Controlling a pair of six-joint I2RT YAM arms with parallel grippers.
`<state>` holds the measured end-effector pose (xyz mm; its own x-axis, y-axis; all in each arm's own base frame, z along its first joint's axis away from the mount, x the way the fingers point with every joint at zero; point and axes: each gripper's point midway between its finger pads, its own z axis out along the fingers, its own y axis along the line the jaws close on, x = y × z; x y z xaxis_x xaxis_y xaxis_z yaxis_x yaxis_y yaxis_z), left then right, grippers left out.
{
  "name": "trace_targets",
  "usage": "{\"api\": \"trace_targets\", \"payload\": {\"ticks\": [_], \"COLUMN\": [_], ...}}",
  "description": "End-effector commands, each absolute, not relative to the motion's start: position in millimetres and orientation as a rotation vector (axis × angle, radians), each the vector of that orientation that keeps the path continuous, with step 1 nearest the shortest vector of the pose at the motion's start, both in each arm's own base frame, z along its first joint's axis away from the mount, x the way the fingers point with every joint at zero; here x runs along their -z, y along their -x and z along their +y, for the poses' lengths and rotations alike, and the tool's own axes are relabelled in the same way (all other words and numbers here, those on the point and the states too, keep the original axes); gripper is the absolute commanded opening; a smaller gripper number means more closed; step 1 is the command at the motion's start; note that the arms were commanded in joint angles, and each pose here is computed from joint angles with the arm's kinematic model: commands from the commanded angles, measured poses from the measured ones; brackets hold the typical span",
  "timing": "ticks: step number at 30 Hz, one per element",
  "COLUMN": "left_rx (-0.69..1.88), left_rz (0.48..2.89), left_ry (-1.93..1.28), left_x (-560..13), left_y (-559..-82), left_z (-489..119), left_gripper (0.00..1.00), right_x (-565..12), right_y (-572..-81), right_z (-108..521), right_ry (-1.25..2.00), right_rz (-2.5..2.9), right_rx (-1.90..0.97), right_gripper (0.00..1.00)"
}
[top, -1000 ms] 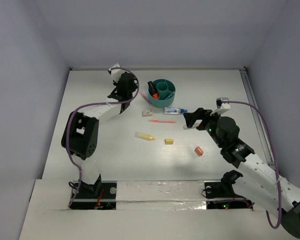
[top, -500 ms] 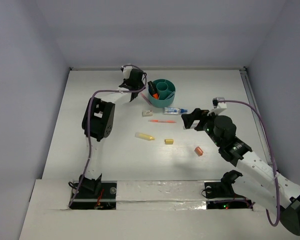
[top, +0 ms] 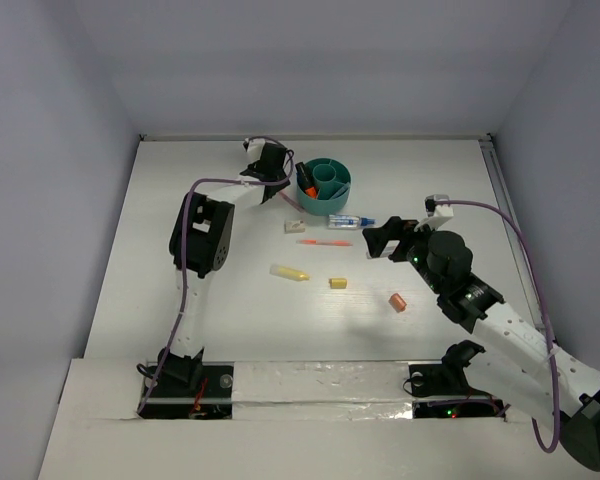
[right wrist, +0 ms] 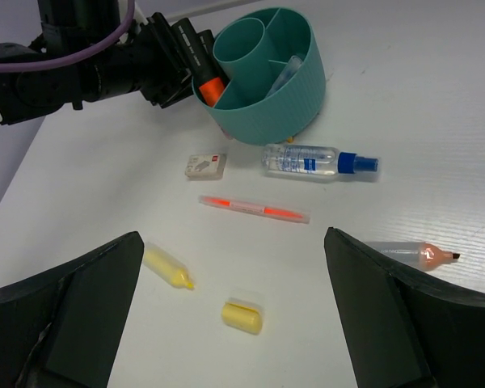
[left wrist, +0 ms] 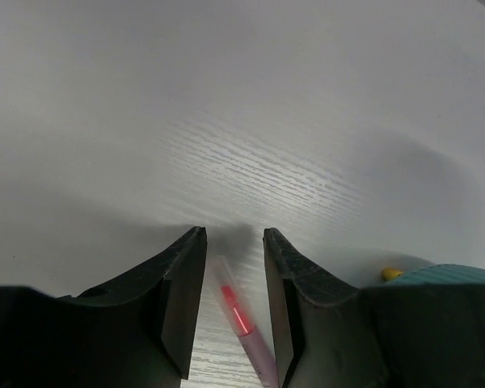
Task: Sort the stationery into containers
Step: Pick up the pen from the center of the board.
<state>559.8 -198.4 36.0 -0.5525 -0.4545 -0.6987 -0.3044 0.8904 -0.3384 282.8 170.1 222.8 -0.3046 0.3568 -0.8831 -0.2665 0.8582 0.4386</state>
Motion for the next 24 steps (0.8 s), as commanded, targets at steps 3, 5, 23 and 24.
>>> {"api": "trace_targets", "payload": {"ticks": [3,5,23,24], "left_rx": [0.227,0.217,-0.037,-0.029], "left_rz": [2.210,2.232,2.152,2.158], "left_ry": [0.533,0.518,0.543,0.531], "left_x": [-37.2,-33.6,-59.2,-59.3], "left_y": [-560.4,-558.2,-541.0,-537.8], "left_z": [-200.1,-204.9,-156.8,-161.8], "left_gripper": [0.33,0.33,0.55,0.55], "right_x": [-248.9,-250.1,-249.7,-249.7], "right_y": [-285.0,-284.9,-284.4,-284.5], "right_z": [174.8,175.4,177.7,177.4], "right_ry": [-0.061,-0.060,-0.050,-0.051], "right_rz": [1.710,1.707,1.712,1.712], "right_rx": [-0.651,-0.656,-0.665,-0.664], "right_gripper": [1.00,1.00,1.00,1.00]}}
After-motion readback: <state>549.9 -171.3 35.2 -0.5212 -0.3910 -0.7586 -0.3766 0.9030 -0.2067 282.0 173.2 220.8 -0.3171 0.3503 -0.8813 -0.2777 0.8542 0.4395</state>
